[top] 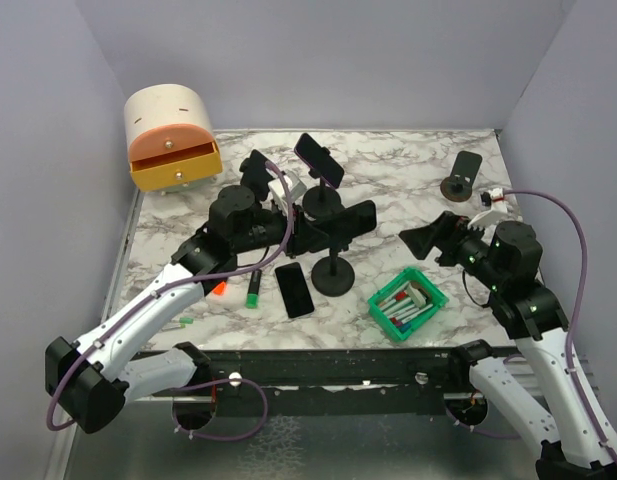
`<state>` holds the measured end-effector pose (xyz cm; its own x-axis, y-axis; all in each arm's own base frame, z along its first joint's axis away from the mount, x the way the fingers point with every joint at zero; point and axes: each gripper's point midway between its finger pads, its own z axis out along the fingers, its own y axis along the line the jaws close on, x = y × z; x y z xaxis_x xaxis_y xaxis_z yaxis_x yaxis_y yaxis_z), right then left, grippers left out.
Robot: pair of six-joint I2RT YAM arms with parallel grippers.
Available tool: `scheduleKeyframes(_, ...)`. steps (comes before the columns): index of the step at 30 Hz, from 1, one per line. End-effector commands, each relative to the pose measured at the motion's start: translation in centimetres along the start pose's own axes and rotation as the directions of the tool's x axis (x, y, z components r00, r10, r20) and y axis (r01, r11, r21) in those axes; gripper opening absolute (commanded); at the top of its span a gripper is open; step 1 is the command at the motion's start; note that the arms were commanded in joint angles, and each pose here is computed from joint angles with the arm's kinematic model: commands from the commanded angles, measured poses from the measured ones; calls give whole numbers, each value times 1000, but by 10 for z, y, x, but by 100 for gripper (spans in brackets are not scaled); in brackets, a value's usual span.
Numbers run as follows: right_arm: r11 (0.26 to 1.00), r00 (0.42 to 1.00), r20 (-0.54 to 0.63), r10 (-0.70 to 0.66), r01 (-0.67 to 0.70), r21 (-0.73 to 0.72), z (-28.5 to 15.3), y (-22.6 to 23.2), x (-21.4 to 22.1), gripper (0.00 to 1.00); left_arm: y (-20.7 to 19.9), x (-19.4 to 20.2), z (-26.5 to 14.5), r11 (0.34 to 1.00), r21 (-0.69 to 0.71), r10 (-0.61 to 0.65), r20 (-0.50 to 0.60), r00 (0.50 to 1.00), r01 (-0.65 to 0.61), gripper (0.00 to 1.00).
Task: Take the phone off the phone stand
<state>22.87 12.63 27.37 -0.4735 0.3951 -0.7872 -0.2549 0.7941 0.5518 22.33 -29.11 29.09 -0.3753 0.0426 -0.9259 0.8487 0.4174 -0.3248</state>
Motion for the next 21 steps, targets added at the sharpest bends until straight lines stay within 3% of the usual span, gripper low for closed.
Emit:
scheduleKeyframes(1,995,1000,16,-2,4,-99,-1,23,-12,97,-7,-3,-4,999,38,-13,63,998,11,20)
scheduleKeyframes(10,970,999,17,40,-34,-241,2,52,-20,97,-3,5,-3,998,31,-50,113,992,46,0)
scheduleKeyframes(21,926,986,5,166,-155,-345,15,73,-32,97,3,16,-6,990,18,-138,202,970,137,0)
